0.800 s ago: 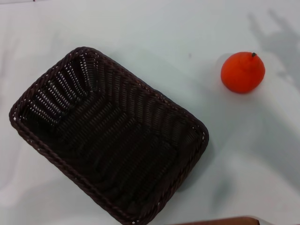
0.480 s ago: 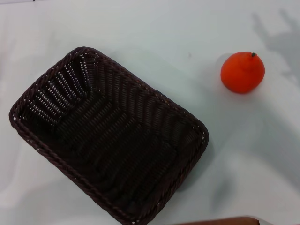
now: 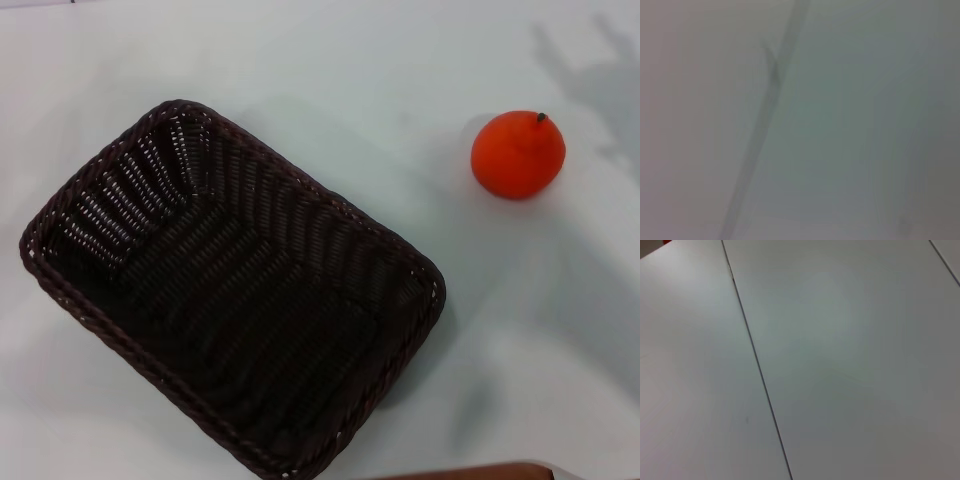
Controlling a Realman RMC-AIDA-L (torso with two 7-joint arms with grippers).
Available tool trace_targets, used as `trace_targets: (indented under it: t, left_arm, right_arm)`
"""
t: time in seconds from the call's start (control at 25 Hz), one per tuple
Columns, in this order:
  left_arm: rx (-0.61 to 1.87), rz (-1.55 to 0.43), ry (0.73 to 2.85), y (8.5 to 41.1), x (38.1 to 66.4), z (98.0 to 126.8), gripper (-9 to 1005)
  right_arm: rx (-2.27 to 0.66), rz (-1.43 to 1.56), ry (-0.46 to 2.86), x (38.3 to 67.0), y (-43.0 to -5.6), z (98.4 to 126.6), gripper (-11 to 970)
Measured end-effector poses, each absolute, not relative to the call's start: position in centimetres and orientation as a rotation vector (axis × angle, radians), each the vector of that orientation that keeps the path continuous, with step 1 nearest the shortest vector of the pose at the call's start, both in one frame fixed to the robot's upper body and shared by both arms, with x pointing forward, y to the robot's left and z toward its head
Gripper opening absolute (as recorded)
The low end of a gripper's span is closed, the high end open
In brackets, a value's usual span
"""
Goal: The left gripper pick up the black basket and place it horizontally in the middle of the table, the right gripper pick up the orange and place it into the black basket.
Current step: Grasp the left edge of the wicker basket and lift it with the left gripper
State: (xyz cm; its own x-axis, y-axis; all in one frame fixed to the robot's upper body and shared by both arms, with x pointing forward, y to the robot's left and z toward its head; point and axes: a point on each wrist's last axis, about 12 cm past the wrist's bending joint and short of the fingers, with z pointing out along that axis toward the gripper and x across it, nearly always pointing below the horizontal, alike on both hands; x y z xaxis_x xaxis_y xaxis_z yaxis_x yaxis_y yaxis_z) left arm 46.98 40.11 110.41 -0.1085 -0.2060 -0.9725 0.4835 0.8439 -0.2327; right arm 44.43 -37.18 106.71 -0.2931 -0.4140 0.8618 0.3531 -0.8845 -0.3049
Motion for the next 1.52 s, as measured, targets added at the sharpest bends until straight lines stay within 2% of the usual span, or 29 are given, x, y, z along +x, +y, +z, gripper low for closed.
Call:
trace_targets:
  t: [0.2,0.36,0.48,0.64,0.84,1.16,1.52]
  left_arm:
    - [0.528,-0.669,1.853,39.6,49.2,116.8,872]
    - [0.725,-0.549,2.033,36.9,50.6,121.2,873]
    - [0.814,-0.415,2.16,34.3,51.6,122.4,873]
    - [0.914,-0.296,2.277,30.5,52.9,122.4,873]
    - [0.967,-0.265,2.365,27.9,54.0,121.6,873]
    - [0.978,-0.256,2.423,26.2,54.9,120.3,872]
    - [1.076,-0.239,2.483,24.1,56.1,117.6,867]
  right_arm:
    - [-1.488,-2.198,0.067,44.6,-37.1,106.8,945]
    - [-1.481,-2.2,0.061,44.7,-37.1,106.9,945]
    - [-1.477,-2.199,0.062,44.8,-37.0,106.9,944]
    - [-1.462,-2.207,0.066,44.8,-37.0,107.0,944]
    - [-1.431,-2.208,0.055,44.9,-36.6,107.2,945]
    - [-1.39,-2.189,0.05,45.4,-36.3,107.6,945]
    - [-1.333,-2.155,0.036,46.2,-35.9,108.3,945]
